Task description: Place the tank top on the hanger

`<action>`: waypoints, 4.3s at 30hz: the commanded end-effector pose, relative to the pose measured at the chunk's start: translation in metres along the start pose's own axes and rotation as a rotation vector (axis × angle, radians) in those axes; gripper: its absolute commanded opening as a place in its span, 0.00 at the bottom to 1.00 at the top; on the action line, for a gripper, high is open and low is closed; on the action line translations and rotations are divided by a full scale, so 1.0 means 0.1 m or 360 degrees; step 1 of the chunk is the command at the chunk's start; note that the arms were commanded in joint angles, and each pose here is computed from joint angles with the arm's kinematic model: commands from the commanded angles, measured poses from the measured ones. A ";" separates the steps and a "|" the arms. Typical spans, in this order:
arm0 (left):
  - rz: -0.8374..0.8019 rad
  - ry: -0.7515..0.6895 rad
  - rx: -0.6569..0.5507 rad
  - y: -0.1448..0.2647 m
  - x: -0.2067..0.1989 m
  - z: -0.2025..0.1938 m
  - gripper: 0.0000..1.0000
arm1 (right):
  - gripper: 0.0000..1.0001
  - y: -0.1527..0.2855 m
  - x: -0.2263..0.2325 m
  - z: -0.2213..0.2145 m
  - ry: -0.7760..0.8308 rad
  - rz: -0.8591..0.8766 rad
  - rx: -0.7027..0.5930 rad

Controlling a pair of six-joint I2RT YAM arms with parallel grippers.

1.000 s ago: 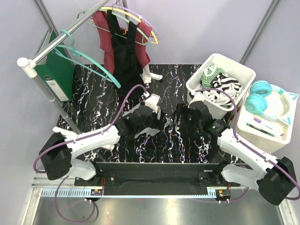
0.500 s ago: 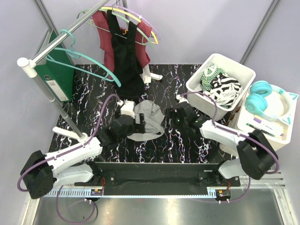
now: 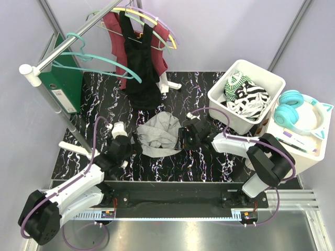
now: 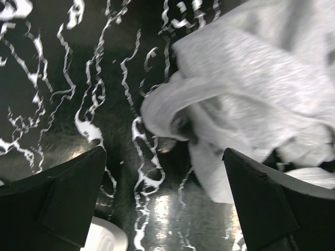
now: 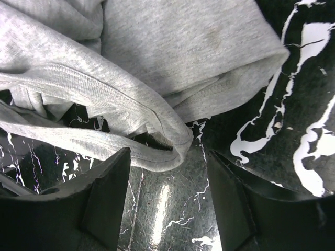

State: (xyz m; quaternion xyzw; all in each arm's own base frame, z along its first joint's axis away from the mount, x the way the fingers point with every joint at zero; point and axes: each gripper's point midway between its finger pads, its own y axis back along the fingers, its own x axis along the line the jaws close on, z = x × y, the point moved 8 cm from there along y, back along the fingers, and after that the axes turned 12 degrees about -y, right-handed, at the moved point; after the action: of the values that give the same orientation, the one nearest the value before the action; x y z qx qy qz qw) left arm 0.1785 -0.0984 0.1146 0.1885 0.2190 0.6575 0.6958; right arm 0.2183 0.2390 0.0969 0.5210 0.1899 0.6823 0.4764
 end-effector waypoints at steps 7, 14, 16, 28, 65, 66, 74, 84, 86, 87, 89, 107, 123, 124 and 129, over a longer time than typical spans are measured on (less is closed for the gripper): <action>-0.0018 0.0216 -0.0099 -0.21 0.03 0.16 0.92 | 0.63 0.00 0.24 0.08 0.0013 0.0115 -0.0054; 0.0012 0.0217 -0.0058 -0.40 0.02 0.19 0.75 | 0.58 -0.04 0.22 0.05 0.0008 0.0095 -0.0035; 0.0010 0.0207 -0.0048 -0.43 0.01 0.19 0.67 | 0.56 -0.04 0.22 0.05 0.0010 0.0094 -0.0037; 0.0047 0.0099 -0.0220 -0.07 0.08 0.74 0.00 | 0.00 0.28 0.26 0.29 0.0159 -0.0023 -0.0230; -0.0541 -0.0144 -0.0183 1.07 0.08 0.84 0.99 | 0.95 1.91 0.68 0.69 0.0706 0.0580 -0.0550; -0.0501 -0.0134 -0.0213 1.08 0.11 0.85 0.99 | 0.98 1.90 0.76 0.68 0.0761 0.0678 -0.0487; -0.0447 -0.0115 -0.0252 1.11 0.16 0.85 0.99 | 0.99 2.03 1.36 1.06 0.0961 0.1017 -0.0645; -0.0448 -0.0101 -0.0310 1.18 0.18 0.86 0.99 | 0.99 1.80 1.96 1.51 0.1207 0.1272 -0.0779; -0.0446 -0.0102 -0.0316 1.18 0.19 0.86 0.99 | 0.98 1.85 2.10 1.61 0.1284 0.1367 -0.0909; -0.0448 -0.0099 -0.0323 1.19 0.19 0.86 0.99 | 0.99 1.77 2.13 1.63 0.1307 0.1394 -0.0897; -0.0446 -0.0097 -0.0328 1.19 0.19 0.86 0.99 | 0.99 1.80 2.23 1.70 0.1337 0.1453 -0.0975; -0.0423 -0.0095 -0.0319 1.17 0.21 0.85 0.99 | 0.91 1.40 2.83 1.92 0.1395 0.1808 -0.0986; -0.0418 -0.0096 -0.0303 1.15 0.21 0.85 0.99 | 0.76 1.20 3.24 1.72 0.1367 0.1562 -0.1158; -0.0421 -0.0097 -0.0305 1.16 0.20 0.85 0.99 | 0.74 1.18 3.25 1.72 0.1366 0.1526 -0.1169; -0.0420 -0.0096 -0.0302 1.15 0.20 0.85 0.99 | 0.65 1.16 3.36 1.68 0.1395 0.1440 -0.1181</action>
State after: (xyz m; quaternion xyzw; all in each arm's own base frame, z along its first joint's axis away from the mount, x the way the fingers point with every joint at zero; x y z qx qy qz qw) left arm 0.1259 -0.0682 0.2442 0.1224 0.1643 0.5660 0.7986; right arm 0.3132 0.4245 0.4119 0.0598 -0.1114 0.9825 0.1367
